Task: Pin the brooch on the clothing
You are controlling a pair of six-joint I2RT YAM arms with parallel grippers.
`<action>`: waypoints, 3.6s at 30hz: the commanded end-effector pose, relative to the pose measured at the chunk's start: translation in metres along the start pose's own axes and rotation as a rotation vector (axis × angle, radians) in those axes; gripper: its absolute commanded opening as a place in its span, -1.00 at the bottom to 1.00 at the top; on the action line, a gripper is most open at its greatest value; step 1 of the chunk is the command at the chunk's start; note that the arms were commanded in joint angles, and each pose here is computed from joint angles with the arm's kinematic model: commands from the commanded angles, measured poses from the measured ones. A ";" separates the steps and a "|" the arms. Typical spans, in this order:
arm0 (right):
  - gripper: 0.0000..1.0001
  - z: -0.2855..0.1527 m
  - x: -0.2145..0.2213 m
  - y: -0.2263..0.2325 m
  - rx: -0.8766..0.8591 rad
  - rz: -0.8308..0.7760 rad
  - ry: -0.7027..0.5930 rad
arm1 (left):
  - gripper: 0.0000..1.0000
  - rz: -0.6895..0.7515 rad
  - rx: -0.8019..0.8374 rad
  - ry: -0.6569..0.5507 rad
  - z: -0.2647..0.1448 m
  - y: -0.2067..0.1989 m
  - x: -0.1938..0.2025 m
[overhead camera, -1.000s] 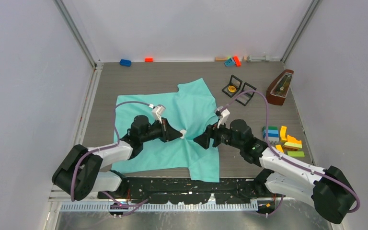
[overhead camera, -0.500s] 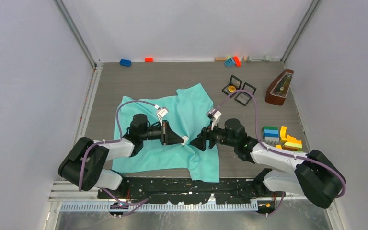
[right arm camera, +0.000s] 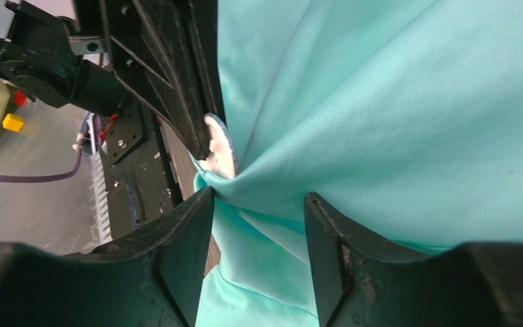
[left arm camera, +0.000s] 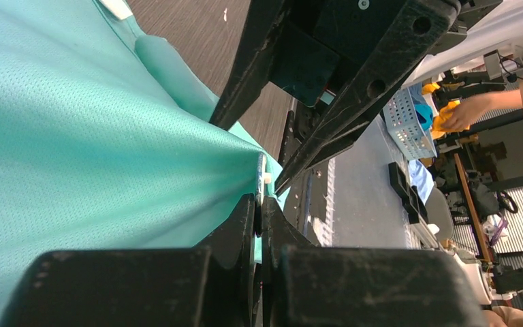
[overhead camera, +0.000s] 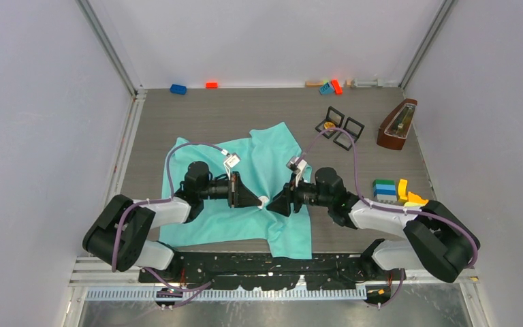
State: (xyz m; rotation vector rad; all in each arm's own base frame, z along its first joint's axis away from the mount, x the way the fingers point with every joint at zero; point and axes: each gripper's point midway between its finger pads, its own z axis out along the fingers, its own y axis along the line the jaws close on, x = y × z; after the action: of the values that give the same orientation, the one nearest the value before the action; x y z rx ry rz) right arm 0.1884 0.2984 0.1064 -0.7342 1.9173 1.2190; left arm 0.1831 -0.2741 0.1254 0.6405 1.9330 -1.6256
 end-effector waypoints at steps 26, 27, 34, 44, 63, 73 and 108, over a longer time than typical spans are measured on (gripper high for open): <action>-0.33 0.013 -0.037 0.024 -0.145 -0.045 -0.065 | -1.00 0.088 0.098 -0.005 0.003 -0.018 -0.015; -0.35 0.014 -0.037 0.025 -0.146 -0.044 -0.062 | -1.00 0.089 0.099 -0.005 0.003 -0.018 -0.016; -0.46 0.018 -0.036 0.022 -0.145 -0.033 -0.046 | -1.00 0.086 0.107 0.000 0.003 -0.019 -0.015; -0.57 0.023 -0.031 0.016 -0.129 -0.009 -0.012 | -1.00 0.088 0.115 0.005 0.004 -0.020 -0.014; -0.73 0.028 -0.029 -0.008 -0.048 0.059 0.012 | -1.00 0.097 0.125 0.012 0.005 -0.023 -0.013; -0.78 0.029 -0.029 -0.020 -0.017 0.095 0.010 | -1.00 0.102 0.126 0.011 0.005 -0.024 -0.013; -0.65 0.019 -0.028 -0.054 0.135 0.143 -0.001 | -1.00 0.087 -0.024 0.021 0.005 0.000 -0.013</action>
State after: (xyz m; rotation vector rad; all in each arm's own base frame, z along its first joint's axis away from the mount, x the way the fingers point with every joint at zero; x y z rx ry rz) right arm 0.2117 0.3139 0.1067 -0.6570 2.0478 1.3648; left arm 0.2038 -0.2746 0.1153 0.6194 1.9469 -1.5265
